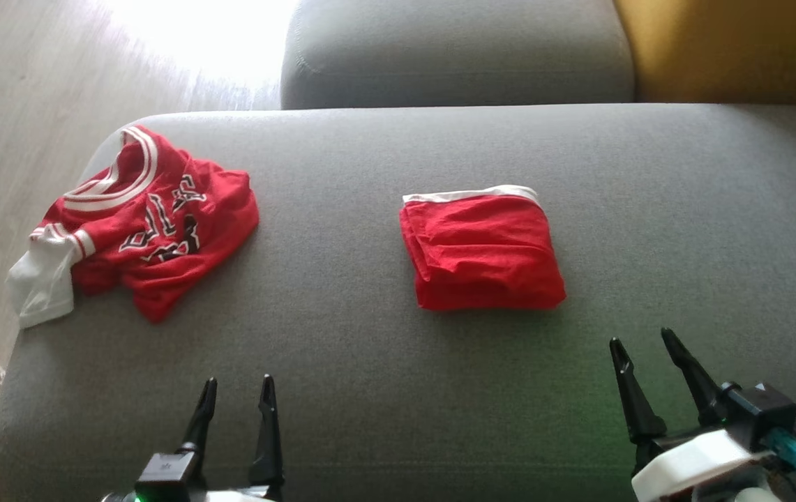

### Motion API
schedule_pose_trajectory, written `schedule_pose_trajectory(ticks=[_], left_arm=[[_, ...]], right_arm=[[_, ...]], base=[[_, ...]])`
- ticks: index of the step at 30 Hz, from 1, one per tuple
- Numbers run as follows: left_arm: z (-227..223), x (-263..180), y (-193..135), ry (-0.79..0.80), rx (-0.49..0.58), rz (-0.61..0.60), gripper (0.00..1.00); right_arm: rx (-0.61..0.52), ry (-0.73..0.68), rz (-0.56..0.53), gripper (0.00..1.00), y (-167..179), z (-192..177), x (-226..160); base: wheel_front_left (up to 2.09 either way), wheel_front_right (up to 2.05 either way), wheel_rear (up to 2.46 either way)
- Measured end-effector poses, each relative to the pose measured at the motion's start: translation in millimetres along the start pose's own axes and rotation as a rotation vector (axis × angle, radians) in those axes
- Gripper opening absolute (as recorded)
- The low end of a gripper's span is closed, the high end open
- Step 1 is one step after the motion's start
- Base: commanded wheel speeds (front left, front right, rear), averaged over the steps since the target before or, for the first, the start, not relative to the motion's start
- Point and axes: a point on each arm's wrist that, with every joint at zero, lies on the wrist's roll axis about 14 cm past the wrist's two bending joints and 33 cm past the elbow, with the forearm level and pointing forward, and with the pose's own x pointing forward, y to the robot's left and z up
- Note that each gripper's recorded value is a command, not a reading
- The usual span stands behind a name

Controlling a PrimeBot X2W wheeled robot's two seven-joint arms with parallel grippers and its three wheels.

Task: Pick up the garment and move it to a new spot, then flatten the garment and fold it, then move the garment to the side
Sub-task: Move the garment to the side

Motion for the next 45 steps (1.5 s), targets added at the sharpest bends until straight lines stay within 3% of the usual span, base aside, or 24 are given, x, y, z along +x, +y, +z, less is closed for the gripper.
schedule_pose_trajectory(ticks=[4,8,13,18,24,30,34,35,36,38,39,40,45], left_arm=[[-1.1,-2.1,3.0,0.004,-0.002,0.011,1.0],[-3.1,-4.8,2.7,0.011,0.0,0.011,1.0],[-6.5,-3.3,4.4,0.026,-0.002,0.02,1.0],[-6.6,11.9,-0.4,0.03,-0.001,0.004,1.0],[-11.0,24.0,-1.8,0.048,0.003,0.001,1.0],[-18.1,33.1,2.1,0.073,0.011,0.013,1.0],[-21.8,40.9,1.8,0.084,0.014,0.01,1.0],[-22.9,42.6,0.6,0.087,0.012,0.006,1.0],[-24.0,44.1,-1.0,0.09,0.01,0.0,1.0],[-24.9,48.0,-4.3,0.091,0.01,-0.011,1.0],[-25.3,49.9,-5.6,0.091,0.009,-0.016,1.0],[-26.4,51.5,-7.2,0.094,0.007,-0.022,1.0],[-32.9,59.1,-17.3,0.109,-0.005,-0.058,1.0]], right_arm=[[0.027,0.037,-0.001,1.0,0.7,-12.2,2.5],[0.137,0.085,-0.03,1.0,-1.9,-29.3,12.7],[0.301,0.124,-0.059,1.0,2.9,-42.9,51.5],[0.393,0.178,-0.062,1.0,14.3,-52.3,100.5],[0.469,0.325,-0.034,1.0,34.3,-75.6,138.8],[0.527,0.426,-0.083,1.0,19.9,-98.5,159.5],[0.568,0.51,-0.073,1.0,29.0,-114.8,165.0],[0.576,0.524,-0.068,0.94,31.5,-117.1,166.2],[0.58,0.533,-0.062,0.82,33.5,-118.5,167.1],[0.587,0.538,-0.053,0.31,36.0,-117.9,169.5],[0.587,0.541,-0.047,0.31,37.0,-117.8,170.0],[0.583,0.542,-0.043,0.0,36.8,-118.2,169.7],[0.55,0.526,-0.053,0.0,24.8,-116.7,168.9]], base=[[0.0,0.0,0.0],[0.0,0.0,0.0],[0.0,0.0,0.0],[0.0,0.0,0.0],[0.0,0.0,0.0],[0.0,0.0,0.0],[0.0,0.0,0.0],[0.0,0.0,0.0],[0.0,0.0,0.0],[0.0,0.0,0.0],[0.0,0.0,0.0],[0.0,0.0,0.0],[0.0,0.0,0.0]])
